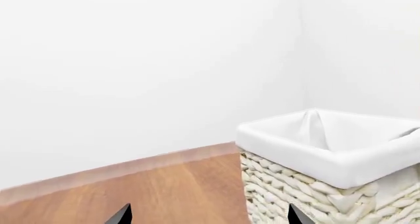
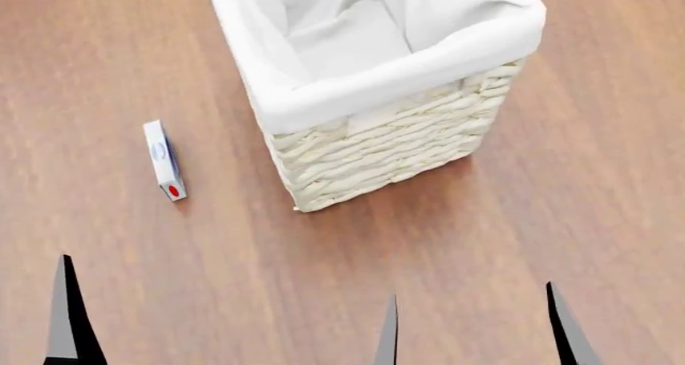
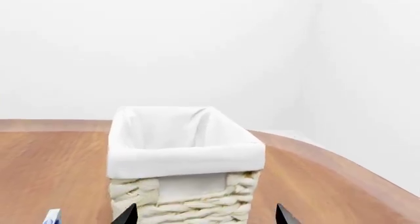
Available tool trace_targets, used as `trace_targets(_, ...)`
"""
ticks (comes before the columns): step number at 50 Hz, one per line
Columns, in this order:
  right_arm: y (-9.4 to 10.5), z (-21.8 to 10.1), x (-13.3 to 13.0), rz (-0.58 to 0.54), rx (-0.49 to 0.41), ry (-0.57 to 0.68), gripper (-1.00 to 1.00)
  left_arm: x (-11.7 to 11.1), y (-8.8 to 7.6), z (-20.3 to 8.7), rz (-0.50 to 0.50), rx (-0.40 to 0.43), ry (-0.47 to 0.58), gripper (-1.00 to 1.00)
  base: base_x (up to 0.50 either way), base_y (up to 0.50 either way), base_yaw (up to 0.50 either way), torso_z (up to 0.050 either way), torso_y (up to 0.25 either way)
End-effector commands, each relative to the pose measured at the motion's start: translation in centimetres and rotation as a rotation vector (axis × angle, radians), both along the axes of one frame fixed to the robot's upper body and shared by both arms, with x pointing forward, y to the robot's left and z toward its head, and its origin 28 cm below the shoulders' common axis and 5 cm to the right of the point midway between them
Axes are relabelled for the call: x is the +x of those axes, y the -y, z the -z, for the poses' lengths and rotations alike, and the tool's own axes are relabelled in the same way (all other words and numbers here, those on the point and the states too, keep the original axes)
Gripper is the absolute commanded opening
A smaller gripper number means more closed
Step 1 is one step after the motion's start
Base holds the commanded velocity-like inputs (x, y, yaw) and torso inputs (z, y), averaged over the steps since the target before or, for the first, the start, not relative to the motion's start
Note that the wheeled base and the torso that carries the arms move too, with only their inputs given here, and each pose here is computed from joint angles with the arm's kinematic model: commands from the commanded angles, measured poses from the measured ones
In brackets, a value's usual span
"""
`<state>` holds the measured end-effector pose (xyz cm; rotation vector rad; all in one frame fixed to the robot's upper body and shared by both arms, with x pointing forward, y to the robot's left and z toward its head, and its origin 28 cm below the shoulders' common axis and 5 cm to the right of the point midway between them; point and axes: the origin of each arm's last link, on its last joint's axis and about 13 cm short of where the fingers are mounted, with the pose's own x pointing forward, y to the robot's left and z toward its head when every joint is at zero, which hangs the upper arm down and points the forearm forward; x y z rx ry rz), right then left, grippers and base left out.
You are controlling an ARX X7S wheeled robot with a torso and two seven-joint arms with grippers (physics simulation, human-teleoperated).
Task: Pick up the alphabet soup and the cream cheese box, and put them in the basket.
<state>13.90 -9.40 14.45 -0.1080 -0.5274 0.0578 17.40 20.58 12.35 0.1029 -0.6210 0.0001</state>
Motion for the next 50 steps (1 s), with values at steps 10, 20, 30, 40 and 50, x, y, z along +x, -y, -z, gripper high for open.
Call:
trace_targets(10,0.1,1.9,-1.7,-0.027,-0.007,-0.209,1.0,0.6,0.0,1.8,-0.01,0.004,-0.058,1.0,0.0,0.0,0.0,0.0,0.0)
trace_targets(20,0.6,1.0,-2.5,-0.024,-0.004,-0.308,1.0,0.7,0.1,2.2,-0.009,0.011,-0.073,1.0,0.0,0.0,0.0,0.0,0.0)
trace_targets(30,1.3,0.8,-2.5,0.001,-0.023,-0.407,1.0,0.6,-0.1,2.1,-0.016,0.014,-0.075,1.0,0.0,0.0,0.0,0.0,0.0)
trace_targets(40,1.6,2.8,-3.5,-0.001,-0.026,-0.575,1.0,0.8,0.0,2.3,-0.014,0.016,-0.086,1.0,0.0,0.0,0.0,0.0,0.0)
trace_targets(50,1.6,3.3,-3.9,-0.004,0.008,-0.699,1.0,1.0,-0.1,2.6,-0.012,0.017,-0.096,1.0,0.0,0.0,0.0,0.0,0.0)
